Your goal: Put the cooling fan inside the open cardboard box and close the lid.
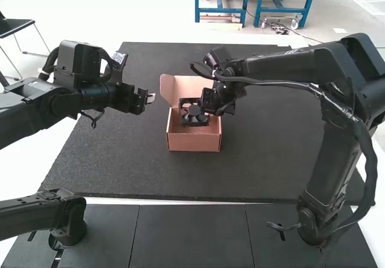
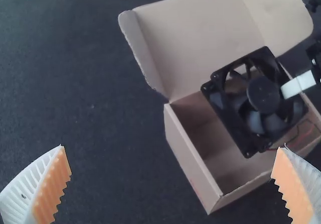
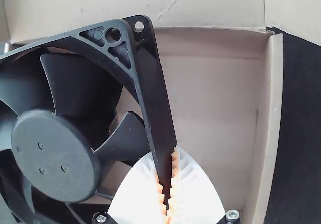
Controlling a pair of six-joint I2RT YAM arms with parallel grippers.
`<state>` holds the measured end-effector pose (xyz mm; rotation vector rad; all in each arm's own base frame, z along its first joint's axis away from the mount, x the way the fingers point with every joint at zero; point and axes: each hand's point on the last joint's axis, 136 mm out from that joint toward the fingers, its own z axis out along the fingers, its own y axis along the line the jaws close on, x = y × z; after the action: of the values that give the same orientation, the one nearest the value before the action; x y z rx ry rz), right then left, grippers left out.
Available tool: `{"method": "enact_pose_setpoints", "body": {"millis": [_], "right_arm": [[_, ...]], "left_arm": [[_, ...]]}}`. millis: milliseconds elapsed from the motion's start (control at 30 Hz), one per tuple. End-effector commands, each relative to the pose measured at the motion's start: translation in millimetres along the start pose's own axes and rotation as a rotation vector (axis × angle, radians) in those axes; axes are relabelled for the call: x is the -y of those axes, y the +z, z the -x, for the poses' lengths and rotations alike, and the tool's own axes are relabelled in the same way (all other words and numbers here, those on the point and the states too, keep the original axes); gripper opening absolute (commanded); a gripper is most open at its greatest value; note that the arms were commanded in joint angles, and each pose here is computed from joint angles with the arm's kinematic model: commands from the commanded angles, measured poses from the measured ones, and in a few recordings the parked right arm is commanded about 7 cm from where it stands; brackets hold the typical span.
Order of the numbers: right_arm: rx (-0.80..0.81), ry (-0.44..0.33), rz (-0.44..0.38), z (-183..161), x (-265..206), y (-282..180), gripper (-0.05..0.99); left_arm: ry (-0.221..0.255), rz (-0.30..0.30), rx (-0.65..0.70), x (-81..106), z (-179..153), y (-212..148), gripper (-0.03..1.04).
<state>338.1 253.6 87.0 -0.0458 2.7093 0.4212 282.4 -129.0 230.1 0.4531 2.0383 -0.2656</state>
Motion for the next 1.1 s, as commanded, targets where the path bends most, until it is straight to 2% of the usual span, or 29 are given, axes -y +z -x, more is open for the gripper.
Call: {"method": "enact_pose_setpoints", "body": {"millis": [0,500,1067], "right_arm": [[0.056,0.002,0.016,24.7,-4.3,-6.3,-0.02],[-0.001,-0.001,0.020,18.5,-3.5,12.0,-0.02],[-0.121,0.001,0.006,-10.3,1.7,11.6,-0.02]], "left_arm": [[-0.010,0.012,0.039,-1.6,12.6,-5.6,0.95],[-0.009,0.014,0.046,-2.6,13.6,-4.9,0.95],[-0.006,0.011,0.063,-2.1,16.5,-4.2,0.95]]}}
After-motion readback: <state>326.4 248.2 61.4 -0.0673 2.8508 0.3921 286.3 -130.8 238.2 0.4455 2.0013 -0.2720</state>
